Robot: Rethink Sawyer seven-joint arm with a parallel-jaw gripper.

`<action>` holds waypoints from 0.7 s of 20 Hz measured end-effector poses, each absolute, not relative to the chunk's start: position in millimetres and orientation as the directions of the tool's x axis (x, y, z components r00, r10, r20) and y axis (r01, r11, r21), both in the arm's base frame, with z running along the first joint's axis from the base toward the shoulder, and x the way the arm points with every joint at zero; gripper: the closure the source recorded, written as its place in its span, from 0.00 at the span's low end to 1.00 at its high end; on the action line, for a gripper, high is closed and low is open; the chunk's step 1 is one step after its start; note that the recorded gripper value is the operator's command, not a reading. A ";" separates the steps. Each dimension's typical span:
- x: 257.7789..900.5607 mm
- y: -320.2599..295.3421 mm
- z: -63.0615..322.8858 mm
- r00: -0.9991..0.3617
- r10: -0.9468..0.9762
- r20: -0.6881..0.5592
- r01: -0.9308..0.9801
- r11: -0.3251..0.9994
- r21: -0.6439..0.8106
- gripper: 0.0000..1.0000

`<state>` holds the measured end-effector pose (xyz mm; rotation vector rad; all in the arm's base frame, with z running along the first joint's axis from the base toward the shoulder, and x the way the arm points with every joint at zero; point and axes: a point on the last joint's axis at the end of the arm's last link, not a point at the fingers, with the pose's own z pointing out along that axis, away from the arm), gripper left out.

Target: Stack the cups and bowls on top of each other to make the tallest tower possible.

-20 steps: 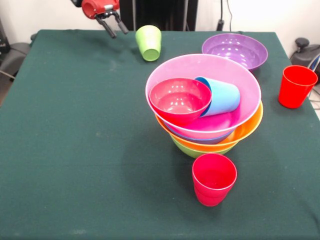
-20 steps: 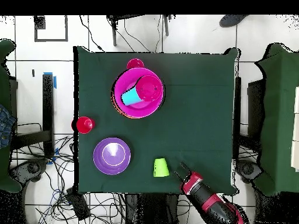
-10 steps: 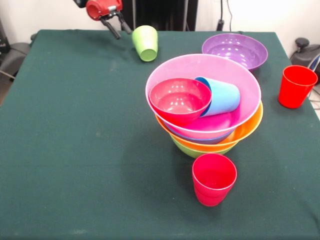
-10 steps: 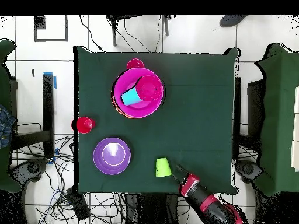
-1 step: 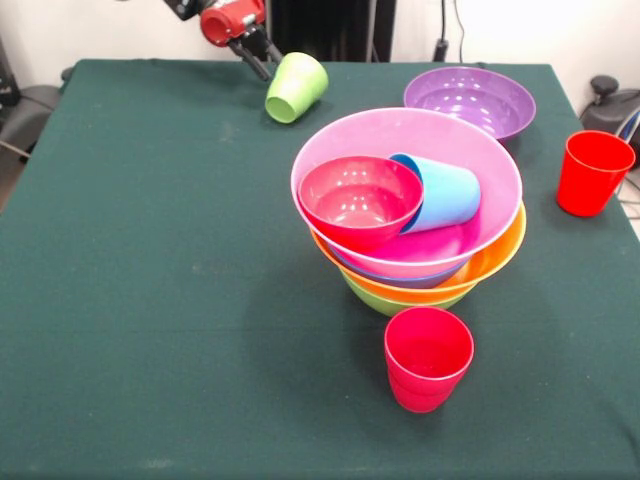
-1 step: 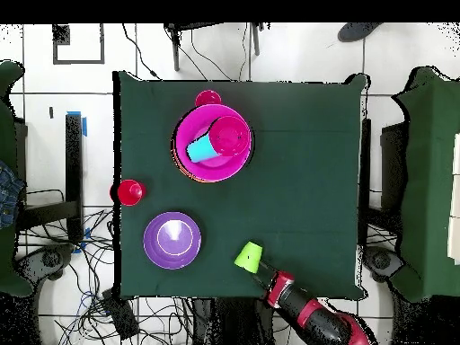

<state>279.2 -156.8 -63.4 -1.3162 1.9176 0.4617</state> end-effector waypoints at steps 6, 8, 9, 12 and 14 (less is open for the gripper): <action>271.4 -152.6 -67.6 -0.193 -0.650 -0.735 -0.924 0.372 -0.087 0.00; 268.5 -153.7 -68.7 -0.197 -0.655 -0.729 -0.927 0.367 -0.079 0.00; 268.1 -154.0 -68.8 -0.198 -0.656 -0.729 -0.927 0.367 -0.078 0.00; 266.2 -155.2 -69.2 -0.204 -0.656 -0.726 -0.927 0.368 -0.072 0.00; 265.1 -155.6 -69.5 -0.206 -0.657 -0.725 -0.928 0.367 -0.069 0.00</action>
